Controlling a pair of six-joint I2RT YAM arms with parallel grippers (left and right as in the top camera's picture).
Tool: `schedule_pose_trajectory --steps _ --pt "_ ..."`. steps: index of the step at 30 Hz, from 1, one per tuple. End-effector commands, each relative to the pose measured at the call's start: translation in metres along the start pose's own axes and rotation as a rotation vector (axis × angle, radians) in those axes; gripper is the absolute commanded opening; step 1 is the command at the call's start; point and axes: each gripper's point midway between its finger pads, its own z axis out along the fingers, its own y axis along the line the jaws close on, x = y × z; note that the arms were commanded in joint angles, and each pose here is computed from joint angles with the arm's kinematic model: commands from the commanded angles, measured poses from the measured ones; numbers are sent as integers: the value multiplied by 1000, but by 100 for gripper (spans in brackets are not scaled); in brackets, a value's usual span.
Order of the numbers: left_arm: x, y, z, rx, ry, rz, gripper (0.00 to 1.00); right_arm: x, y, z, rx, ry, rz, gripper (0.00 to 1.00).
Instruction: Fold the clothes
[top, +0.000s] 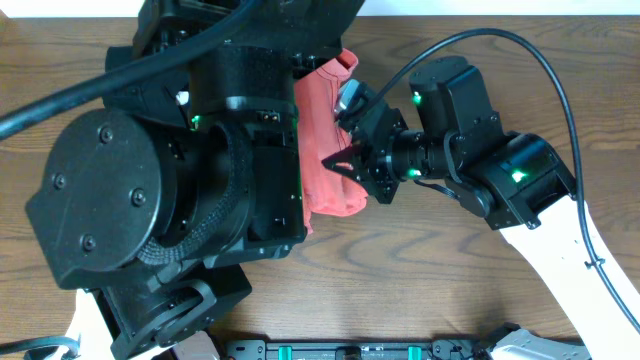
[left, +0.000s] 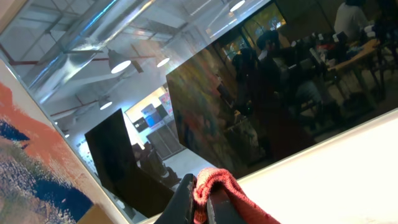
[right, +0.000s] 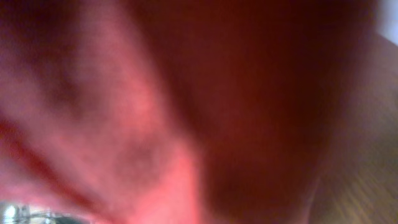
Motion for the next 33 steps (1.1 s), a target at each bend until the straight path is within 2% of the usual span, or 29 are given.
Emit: schedule_pose_trajectory --steps 1,2,4,7,12,19,23,27,33 --pt "-4 12 -2 -14 -18 -18 6 4 4 0 -6 11 40 1" --pt "-4 12 -2 -14 -18 -14 6 6 -2 -3 36 19 45 1" --pt "-4 13 -2 -15 -18 -14 6 14 -30 -21 231 39 106 1" --pt "-3 17 -3 -19 -18 -20 6 18 -66 -73 536 -13 218 1" --pt "1 21 -4 -32 2 -24 6 5 -81 -209 948 -324 368 1" --pt "23 4 -8 -1 99 -35 6 21 -37 -370 1378 -690 446 1" --pt "35 -21 -28 84 149 24 6 31 -11 -417 1507 -804 466 1" --pt "41 -35 -57 117 195 84 6 32 8 -435 1515 -856 470 1" --pt "27 -42 -104 168 173 100 6 45 26 -447 1505 -894 532 1"
